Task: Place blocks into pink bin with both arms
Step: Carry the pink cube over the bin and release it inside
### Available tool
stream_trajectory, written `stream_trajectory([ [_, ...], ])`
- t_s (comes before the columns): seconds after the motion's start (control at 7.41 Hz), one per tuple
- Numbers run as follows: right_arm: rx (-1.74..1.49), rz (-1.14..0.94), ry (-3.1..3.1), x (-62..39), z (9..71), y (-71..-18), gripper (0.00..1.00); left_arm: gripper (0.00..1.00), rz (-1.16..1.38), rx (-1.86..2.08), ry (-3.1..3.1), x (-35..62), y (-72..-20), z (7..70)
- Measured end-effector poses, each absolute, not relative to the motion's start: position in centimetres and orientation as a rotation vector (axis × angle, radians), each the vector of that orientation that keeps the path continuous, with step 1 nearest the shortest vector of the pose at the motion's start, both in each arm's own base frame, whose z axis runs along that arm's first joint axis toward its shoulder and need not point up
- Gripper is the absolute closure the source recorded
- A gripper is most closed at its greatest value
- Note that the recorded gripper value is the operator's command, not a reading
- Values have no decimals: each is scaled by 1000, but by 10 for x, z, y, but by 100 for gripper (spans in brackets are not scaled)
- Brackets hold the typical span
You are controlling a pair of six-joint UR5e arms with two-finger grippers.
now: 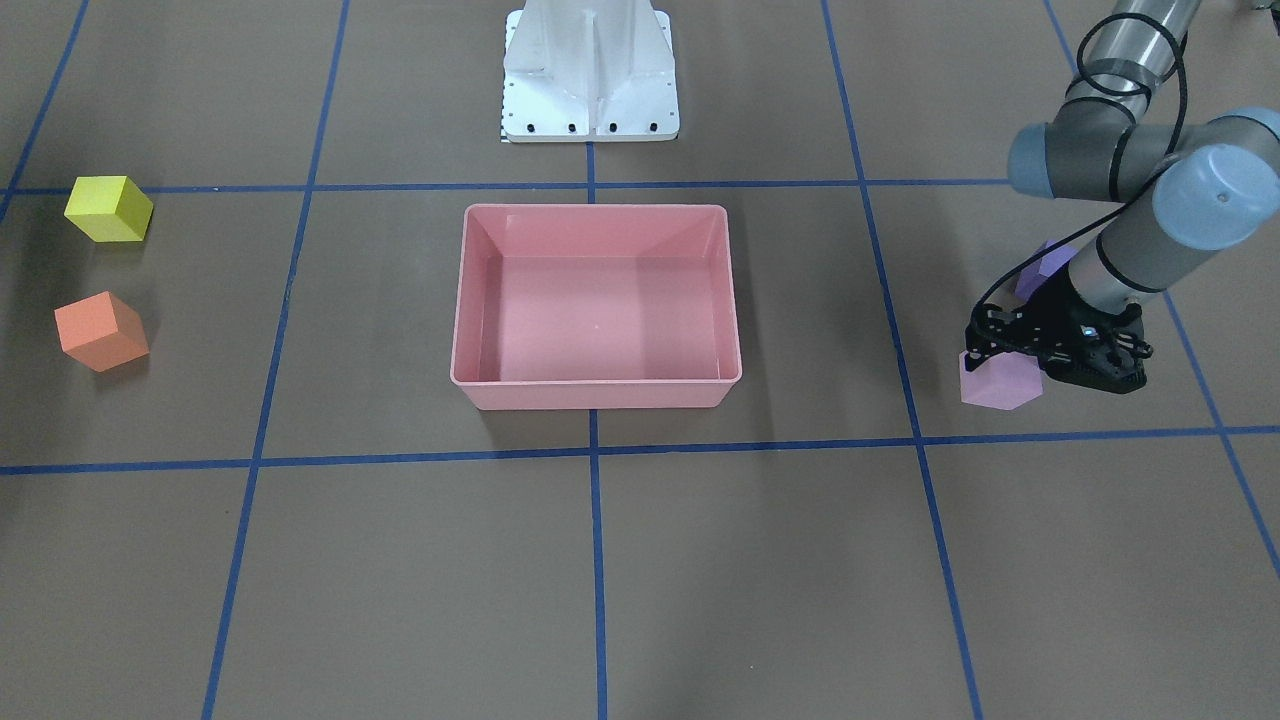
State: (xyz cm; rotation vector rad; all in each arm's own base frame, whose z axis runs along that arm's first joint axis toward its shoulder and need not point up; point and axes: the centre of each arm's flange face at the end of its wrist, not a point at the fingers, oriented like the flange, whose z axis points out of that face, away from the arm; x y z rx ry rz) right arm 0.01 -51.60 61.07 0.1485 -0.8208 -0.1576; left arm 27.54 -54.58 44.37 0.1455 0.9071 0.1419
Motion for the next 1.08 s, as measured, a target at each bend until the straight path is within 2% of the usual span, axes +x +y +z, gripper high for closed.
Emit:
stream_trajectory([
  [0.4, 138, -156, -824, -16, 602, -521, 0, 89, -22, 69, 1014, 337, -542, 291],
  [0.54, 130, -148, -825, -26, 596, -524, 0, 80, -50, 29, 1058, 370, -528, 248],
  [0.67, 123, -147, -822, -35, 592, -526, 0, 68, -57, -8, 1087, 408, -505, 216],
  [0.81, 114, -145, -819, -46, 588, -528, 0, 27, -50, -10, 1085, 446, -478, 197],
  [0.94, 106, -145, -816, -59, 582, -529, 0, 0, -43, 12, 1062, 479, -453, 188],
  [1.08, 108, -155, -809, -73, 573, -529, 0, 0, -41, 31, 1044, 497, -436, 181],
])
